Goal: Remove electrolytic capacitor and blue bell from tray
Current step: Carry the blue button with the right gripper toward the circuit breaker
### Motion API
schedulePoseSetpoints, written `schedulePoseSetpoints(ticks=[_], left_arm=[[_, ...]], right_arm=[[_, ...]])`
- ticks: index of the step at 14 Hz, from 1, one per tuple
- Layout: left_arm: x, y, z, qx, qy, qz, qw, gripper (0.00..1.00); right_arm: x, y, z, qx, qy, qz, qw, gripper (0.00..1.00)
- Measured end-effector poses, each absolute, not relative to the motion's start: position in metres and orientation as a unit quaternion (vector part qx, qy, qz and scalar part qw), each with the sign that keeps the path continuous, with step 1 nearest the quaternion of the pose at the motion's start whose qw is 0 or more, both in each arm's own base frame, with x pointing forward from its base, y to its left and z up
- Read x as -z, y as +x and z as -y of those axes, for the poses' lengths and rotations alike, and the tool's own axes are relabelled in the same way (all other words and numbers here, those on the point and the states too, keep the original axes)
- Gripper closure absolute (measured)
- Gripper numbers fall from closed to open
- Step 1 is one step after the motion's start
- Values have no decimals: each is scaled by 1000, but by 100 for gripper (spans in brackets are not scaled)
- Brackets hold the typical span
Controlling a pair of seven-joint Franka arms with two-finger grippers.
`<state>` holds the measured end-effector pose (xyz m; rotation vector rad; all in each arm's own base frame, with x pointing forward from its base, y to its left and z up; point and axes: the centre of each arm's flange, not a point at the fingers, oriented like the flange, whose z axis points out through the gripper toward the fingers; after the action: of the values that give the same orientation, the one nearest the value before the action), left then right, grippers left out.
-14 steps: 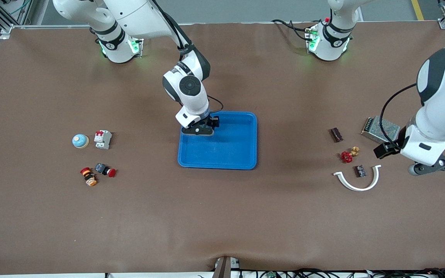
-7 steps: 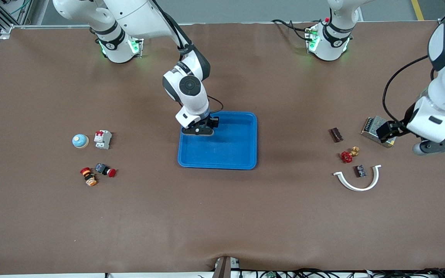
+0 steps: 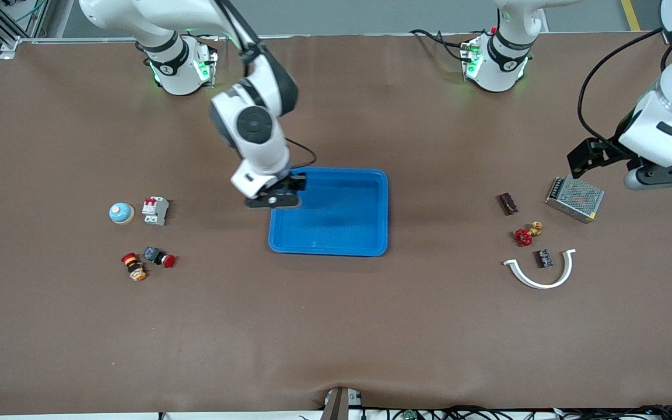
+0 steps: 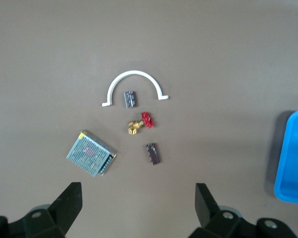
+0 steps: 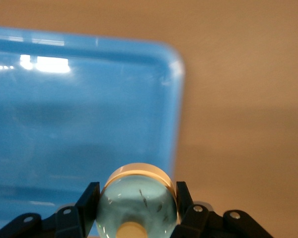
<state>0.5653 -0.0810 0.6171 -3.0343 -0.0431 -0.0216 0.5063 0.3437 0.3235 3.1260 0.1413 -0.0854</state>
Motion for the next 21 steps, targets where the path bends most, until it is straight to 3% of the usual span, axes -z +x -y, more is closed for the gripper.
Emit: schedulePoseSetpoints(ticks=[4, 7, 11, 21], left_arm=[[-623, 555, 67, -4, -999, 1, 34, 0], [-626, 547, 54, -6, -1000, 4, 26, 0], [-630, 541, 57, -2, -1000, 1, 27, 0], [-636, 535, 74, 3, -1000, -14, 27, 0]], right_arm=[[-362, 537, -225, 44, 993, -108, -6, 33], [-345, 536, -165, 51, 988, -147, -12, 33], [-308, 531, -96, 17, 985, -174, -15, 33], [-232, 527, -77, -15, 984, -179, 1, 33]])
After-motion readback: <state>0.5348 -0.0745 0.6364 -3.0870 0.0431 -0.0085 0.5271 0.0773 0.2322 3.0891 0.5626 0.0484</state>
